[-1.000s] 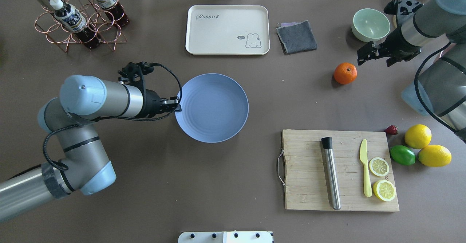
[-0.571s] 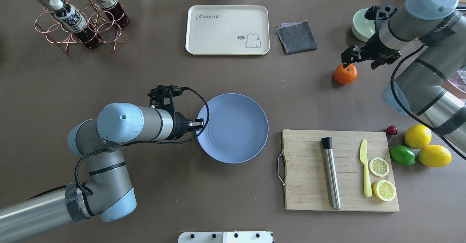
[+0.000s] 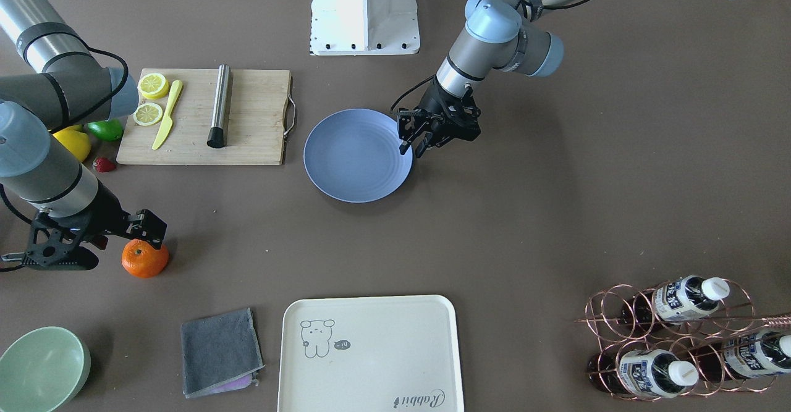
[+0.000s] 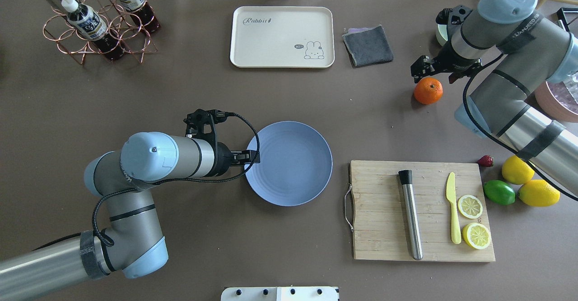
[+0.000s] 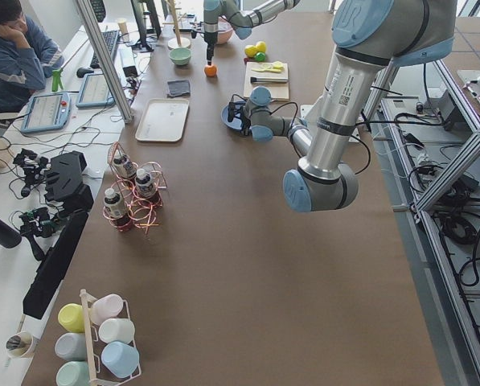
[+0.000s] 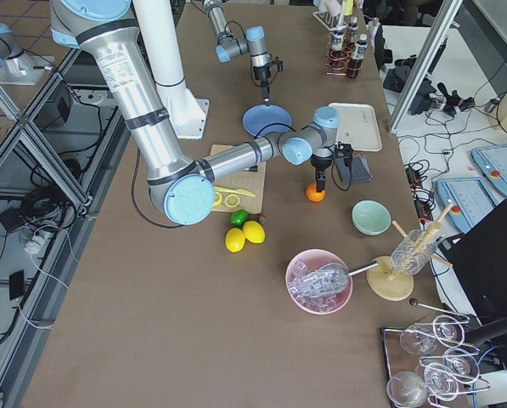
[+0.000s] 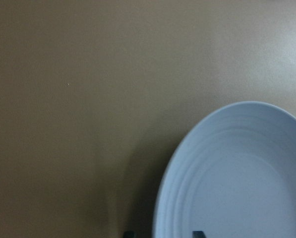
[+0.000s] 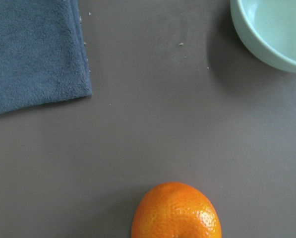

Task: Pick orange to plate
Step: 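Grasp the orange with the right gripper while the left arm withdraws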

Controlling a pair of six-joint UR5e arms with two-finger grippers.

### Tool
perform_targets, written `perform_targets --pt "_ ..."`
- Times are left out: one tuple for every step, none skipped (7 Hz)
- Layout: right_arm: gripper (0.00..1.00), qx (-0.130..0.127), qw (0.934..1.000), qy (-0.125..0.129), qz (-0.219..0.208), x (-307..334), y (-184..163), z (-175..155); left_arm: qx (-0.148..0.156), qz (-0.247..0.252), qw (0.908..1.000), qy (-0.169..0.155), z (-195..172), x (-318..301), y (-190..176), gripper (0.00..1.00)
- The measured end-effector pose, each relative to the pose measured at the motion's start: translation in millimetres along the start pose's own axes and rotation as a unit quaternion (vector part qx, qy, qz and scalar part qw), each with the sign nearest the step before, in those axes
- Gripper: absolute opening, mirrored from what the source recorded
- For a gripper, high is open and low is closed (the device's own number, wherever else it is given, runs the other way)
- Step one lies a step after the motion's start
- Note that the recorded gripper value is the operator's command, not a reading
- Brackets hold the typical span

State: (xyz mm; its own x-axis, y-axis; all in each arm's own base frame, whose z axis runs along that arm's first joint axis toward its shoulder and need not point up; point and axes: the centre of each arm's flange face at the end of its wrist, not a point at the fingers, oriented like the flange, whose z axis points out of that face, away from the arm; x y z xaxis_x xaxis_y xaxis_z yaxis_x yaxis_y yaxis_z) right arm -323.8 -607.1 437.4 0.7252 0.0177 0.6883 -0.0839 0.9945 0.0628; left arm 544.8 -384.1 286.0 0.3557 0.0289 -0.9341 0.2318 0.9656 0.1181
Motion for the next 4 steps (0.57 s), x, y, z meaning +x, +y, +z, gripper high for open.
perform_targets --pt "1.0 -0.002 1.0 0.001 -0.002 1.1 -0.9 3.8 0.0 0.0 1.0 0.001 -0.4 0.4 -0.2 0.98" --pt "0.99 -0.004 1.0 0.003 -0.002 5.2 -1.4 9.6 0.001 0.0 1.0 0.001 -1.1 0.7 -1.0 0.98" --pt "0.99 -0.005 1.0 0.004 -0.002 10.1 -1.8 15.9 0.002 0.0 1.0 0.001 -1.8 0.8 -2.2 0.98" --pt "0.99 -0.006 1.0 0.005 -0.001 13.8 -1.9 20.9 0.003 0.0 1.0 0.002 -2.9 1.1 -3.4 0.98"
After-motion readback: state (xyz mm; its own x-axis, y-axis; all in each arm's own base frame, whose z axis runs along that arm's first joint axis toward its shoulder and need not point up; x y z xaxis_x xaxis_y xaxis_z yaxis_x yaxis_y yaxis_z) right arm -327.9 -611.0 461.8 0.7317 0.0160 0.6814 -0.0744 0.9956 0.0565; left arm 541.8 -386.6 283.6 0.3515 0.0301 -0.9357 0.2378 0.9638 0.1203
